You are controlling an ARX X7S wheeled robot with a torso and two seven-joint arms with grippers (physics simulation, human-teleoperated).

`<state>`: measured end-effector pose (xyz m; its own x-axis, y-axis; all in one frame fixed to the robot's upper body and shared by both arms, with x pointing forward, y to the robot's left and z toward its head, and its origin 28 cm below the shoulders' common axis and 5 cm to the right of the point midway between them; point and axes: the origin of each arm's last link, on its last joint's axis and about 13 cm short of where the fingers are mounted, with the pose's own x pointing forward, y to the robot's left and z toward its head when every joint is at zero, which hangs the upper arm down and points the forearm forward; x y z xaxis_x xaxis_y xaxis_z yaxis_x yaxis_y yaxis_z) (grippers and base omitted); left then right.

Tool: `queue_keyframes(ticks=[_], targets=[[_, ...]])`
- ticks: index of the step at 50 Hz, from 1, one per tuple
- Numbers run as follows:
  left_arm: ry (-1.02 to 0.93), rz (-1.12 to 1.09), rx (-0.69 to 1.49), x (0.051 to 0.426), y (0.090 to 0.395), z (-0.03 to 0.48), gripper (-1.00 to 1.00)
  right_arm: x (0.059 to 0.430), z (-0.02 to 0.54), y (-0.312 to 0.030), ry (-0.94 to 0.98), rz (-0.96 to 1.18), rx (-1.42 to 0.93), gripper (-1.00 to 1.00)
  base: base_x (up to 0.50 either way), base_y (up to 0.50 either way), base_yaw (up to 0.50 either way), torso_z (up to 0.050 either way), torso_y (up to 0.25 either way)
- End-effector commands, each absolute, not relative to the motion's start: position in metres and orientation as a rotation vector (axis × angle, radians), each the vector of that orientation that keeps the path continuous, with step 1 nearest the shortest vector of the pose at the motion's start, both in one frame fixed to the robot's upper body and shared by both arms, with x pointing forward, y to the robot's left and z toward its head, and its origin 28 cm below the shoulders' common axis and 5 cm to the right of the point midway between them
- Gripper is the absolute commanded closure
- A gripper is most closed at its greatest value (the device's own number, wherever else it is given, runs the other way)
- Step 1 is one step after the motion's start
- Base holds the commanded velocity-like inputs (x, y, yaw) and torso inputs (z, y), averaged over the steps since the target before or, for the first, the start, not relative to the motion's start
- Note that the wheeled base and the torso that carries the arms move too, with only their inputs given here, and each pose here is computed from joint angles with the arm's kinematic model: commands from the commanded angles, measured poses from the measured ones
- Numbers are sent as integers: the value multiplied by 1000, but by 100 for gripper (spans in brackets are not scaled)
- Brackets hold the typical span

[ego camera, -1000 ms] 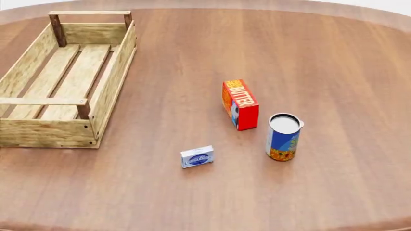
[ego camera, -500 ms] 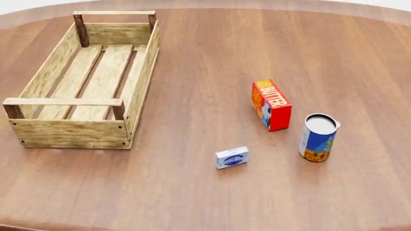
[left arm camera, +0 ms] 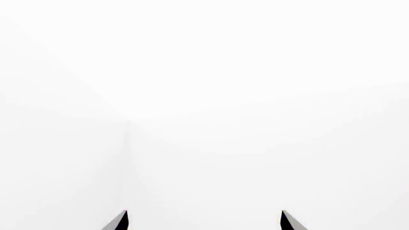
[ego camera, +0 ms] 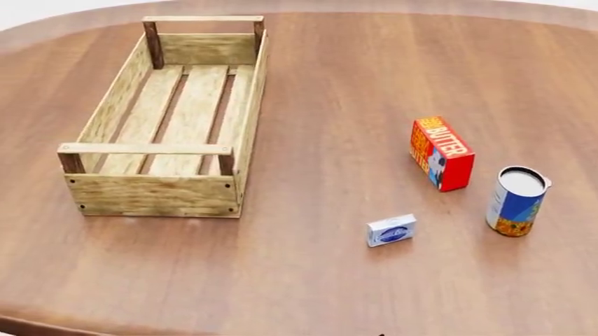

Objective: Pick up the cream cheese and put it in the tray.

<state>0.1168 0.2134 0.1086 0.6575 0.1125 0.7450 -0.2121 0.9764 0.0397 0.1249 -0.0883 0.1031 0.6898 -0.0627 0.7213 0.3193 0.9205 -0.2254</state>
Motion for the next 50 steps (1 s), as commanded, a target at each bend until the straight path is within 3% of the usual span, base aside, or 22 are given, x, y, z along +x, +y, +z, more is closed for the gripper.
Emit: queue_keyframes(ticks=[1, 50], targets=[[-834, 191, 123, 116, 214, 110, -100, 125, 103, -88, -776, -217, -349, -100, 0, 273, 0, 0, 0], [-841, 188, 128, 116, 213, 109, -100, 127, 101, -86, -741, -193, -312, -100, 15, 222, 0, 0, 0]])
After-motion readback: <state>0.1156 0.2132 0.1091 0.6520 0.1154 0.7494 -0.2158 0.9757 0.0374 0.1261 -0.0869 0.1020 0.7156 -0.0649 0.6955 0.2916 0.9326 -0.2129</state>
